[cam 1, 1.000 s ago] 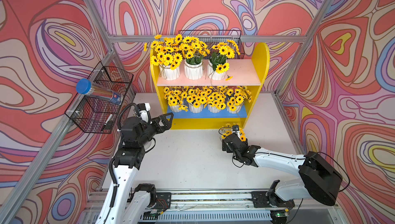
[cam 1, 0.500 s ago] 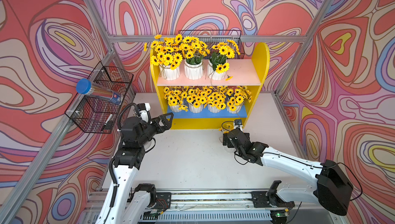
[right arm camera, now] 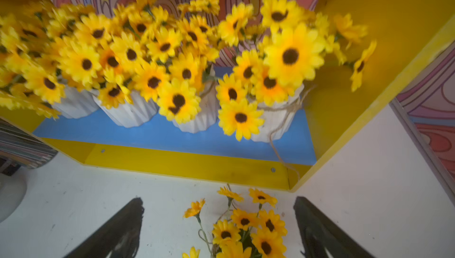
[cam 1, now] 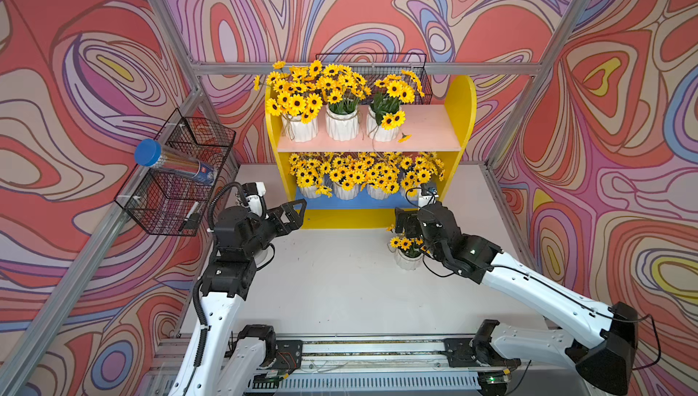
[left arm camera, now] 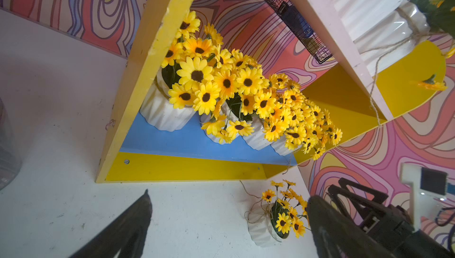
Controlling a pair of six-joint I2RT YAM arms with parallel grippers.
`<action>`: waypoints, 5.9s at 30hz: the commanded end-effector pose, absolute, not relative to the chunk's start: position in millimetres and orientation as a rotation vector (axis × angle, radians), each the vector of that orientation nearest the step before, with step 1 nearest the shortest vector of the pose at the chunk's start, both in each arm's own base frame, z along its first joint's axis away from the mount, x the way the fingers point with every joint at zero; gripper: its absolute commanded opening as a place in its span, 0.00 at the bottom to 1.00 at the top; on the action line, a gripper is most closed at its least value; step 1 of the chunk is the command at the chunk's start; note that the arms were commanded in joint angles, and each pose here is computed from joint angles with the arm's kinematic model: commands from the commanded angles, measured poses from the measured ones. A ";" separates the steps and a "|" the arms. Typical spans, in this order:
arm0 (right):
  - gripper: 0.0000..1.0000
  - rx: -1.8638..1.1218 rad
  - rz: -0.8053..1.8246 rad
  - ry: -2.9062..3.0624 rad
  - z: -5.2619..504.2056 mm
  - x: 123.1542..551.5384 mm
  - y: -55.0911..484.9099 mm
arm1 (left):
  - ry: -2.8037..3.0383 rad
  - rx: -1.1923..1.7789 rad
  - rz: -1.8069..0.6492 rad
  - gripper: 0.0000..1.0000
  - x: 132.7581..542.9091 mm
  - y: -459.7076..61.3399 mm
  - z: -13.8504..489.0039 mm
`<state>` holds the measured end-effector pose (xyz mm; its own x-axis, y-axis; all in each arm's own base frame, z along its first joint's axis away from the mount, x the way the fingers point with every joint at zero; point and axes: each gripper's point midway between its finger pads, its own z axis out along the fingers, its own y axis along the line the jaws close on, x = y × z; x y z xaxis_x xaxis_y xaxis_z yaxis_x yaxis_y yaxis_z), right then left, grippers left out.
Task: Take the sunflower pots off the shelves
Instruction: Place the sunflower pot at the center of the board, then pick up the sunflower pot from the shelf.
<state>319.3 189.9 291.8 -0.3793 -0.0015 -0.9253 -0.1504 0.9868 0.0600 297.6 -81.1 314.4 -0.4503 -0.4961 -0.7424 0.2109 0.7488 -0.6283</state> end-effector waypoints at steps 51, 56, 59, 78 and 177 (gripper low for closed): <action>0.98 -0.385 0.330 1.338 492.4 441.1 263.3 | 1.829 -0.167 -0.837 1.00 296.9 -84.3 327.6; 0.98 -0.396 0.329 1.320 493.7 449.3 266.9 | 1.830 -0.166 -0.838 1.00 296.8 -84.5 327.4; 0.98 -0.399 0.323 1.311 495.0 450.2 267.4 | 1.833 -0.167 -0.839 1.00 296.9 -84.7 326.3; 0.98 -0.402 0.328 1.326 500.9 469.0 262.0 | 1.831 -0.166 -0.836 1.00 297.5 -84.1 327.1; 0.00 -0.430 0.340 1.275 566.2 435.9 252.8 | 1.821 -0.163 -0.826 1.00 297.9 -83.1 330.2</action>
